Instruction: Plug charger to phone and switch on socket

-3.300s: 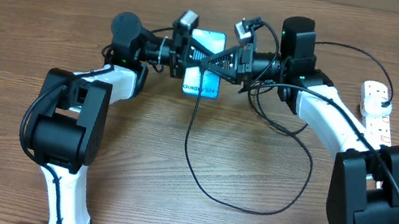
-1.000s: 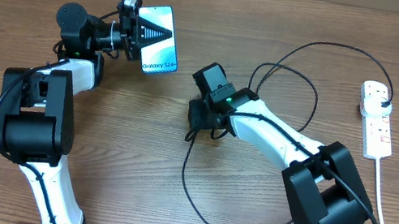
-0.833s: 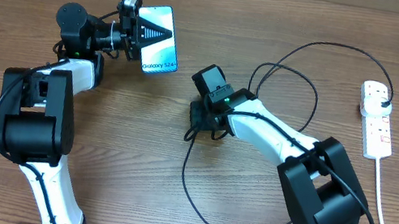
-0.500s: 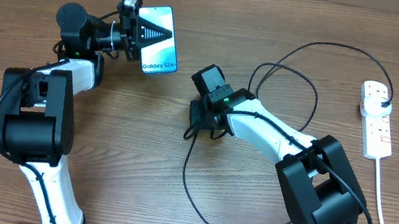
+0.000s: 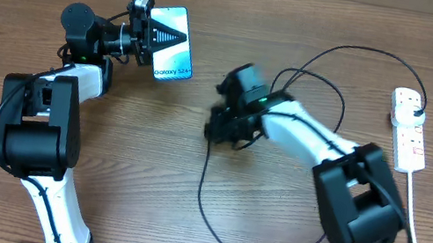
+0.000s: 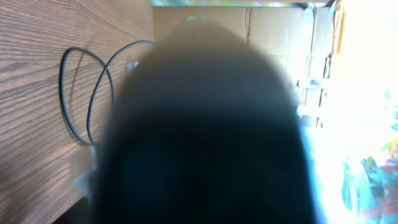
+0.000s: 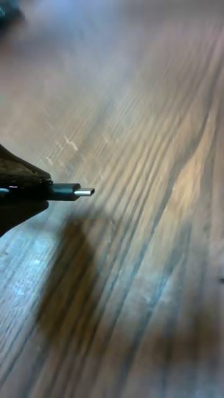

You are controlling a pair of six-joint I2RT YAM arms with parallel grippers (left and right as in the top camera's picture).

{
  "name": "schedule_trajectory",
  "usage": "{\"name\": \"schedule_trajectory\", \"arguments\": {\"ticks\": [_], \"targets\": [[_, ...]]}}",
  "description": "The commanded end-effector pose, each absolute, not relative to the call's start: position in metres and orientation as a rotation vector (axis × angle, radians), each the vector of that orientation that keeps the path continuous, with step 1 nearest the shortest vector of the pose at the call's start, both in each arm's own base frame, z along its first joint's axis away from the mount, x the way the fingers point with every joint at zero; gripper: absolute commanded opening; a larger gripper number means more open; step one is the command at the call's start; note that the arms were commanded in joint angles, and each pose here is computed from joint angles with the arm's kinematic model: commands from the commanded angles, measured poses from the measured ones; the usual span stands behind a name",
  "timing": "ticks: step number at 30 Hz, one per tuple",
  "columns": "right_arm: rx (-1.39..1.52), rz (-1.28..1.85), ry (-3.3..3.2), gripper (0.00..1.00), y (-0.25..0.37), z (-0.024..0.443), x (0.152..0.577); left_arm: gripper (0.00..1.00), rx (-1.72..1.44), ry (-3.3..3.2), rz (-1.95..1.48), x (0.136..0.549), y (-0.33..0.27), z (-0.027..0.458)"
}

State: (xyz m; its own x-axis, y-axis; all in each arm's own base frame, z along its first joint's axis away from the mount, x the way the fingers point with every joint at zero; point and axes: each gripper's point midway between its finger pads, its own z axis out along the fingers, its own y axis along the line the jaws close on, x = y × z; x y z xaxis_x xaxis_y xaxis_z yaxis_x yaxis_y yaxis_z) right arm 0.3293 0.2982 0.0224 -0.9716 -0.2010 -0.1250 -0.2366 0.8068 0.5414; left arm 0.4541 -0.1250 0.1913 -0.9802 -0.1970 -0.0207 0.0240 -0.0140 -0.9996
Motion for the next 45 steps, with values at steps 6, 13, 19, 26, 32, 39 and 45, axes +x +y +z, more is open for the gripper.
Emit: {"name": "schedule_trajectory", "arguments": {"ticks": [6, 13, 19, 26, 32, 39, 45], "targets": [[-0.808, 1.773, 2.382, 0.04, 0.316, 0.137, 0.306, 0.04, -0.108, 2.06, -2.077, 0.453, -0.116, 0.201], [-0.916, 2.002, 2.142, 0.04, 0.322, 0.171, 0.295, 0.04, -0.083, 2.056, -2.081, 0.453, -0.13, 0.202], [-0.9, 2.018, 2.123, 0.04, 0.326, 0.178, 0.302, 0.04, -0.212, 2.012, -2.093, 0.466, -0.141, 0.206], [-0.75, 1.962, 2.229, 0.04, 0.332, 0.177, 0.324, 0.05, -0.201, 2.014, -2.104, 0.465, -0.153, 0.206], [-0.696, 1.981, 2.256, 0.04, 0.334, 0.18, 0.328, 0.04, -0.213, 2.004, -2.099, 0.467, -0.152, 0.207], [-0.684, 1.996, 2.238, 0.04, 0.335, 0.186, 0.332, 0.05, -0.211, 2.005, -2.099, 0.467, -0.153, 0.207], [-0.669, 1.994, 2.193, 0.04, 0.335, 0.197, 0.343, 0.05, -0.209, 2.007, -2.1, 0.466, -0.153, 0.207]]}}
